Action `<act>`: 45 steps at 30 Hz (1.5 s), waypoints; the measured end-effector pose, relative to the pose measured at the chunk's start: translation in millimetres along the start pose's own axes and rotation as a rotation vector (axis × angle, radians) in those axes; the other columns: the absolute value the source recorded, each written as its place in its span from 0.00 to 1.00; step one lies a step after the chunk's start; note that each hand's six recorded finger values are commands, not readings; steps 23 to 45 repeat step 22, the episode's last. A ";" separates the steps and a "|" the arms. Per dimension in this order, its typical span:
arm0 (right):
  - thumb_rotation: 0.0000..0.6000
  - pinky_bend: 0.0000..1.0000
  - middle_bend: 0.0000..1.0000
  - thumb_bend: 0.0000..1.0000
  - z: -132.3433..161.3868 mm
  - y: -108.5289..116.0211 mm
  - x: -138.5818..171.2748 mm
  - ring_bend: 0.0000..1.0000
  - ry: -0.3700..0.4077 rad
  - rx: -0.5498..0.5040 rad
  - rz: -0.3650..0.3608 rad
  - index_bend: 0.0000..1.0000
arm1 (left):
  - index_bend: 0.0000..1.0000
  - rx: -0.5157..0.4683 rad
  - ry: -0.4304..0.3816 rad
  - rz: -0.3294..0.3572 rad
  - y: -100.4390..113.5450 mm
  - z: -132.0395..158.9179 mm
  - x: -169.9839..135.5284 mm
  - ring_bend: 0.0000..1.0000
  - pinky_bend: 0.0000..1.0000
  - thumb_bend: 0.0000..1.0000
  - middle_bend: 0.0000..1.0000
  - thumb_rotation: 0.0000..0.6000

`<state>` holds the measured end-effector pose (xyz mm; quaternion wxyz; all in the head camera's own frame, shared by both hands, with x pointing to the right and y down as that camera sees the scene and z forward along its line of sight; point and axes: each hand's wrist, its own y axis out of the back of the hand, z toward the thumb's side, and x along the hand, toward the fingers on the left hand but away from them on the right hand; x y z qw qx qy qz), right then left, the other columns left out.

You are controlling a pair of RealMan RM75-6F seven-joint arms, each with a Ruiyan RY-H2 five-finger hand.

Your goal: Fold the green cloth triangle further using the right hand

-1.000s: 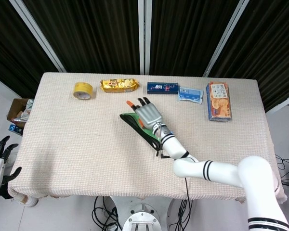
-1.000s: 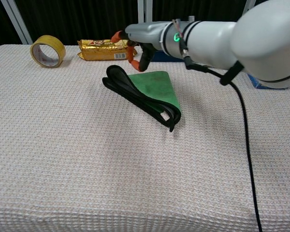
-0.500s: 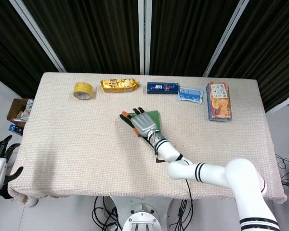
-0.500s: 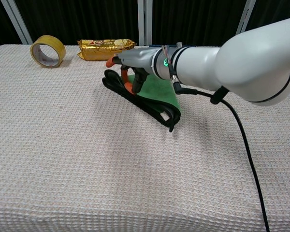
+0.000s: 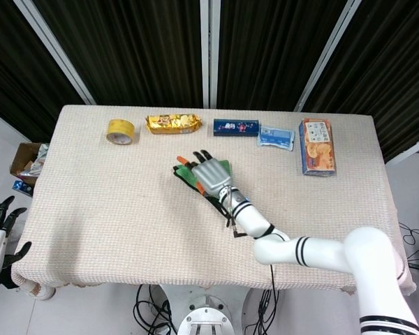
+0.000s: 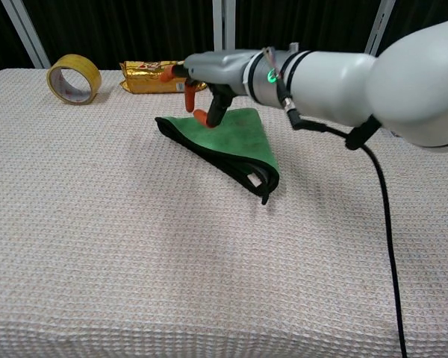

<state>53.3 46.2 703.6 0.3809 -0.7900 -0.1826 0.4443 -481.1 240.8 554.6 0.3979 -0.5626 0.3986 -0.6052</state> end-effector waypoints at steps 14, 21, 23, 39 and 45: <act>1.00 0.00 0.10 0.26 -170.1 48.1 239.2 0.00 -0.439 0.031 -0.318 0.06 | 0.23 -0.009 -0.025 0.000 -3.9 13.3 12.0 0.13 0.14 0.19 0.07 1.00; 1.00 0.00 0.08 0.26 -199.0 15.6 348.8 0.00 -0.552 -0.075 -0.385 0.01 | 0.23 -0.005 -0.044 -0.008 -3.5 28.0 12.5 0.13 0.14 0.19 0.07 1.00; 1.00 0.00 0.08 0.26 -200.9 11.3 360.3 0.00 -0.563 -0.085 -0.388 0.01 | 0.23 -0.003 -0.048 -0.009 -3.7 29.7 12.7 0.13 0.14 0.19 0.07 1.00; 1.00 0.00 0.08 0.26 -200.9 11.3 360.3 0.00 -0.563 -0.085 -0.388 0.01 | 0.23 -0.003 -0.048 -0.009 -3.7 29.7 12.7 0.13 0.14 0.19 0.07 1.00; 1.00 0.00 0.08 0.26 -200.9 11.3 360.3 0.00 -0.563 -0.085 -0.388 0.01 | 0.23 -0.003 -0.048 -0.009 -3.7 29.7 12.7 0.13 0.14 0.19 0.07 1.00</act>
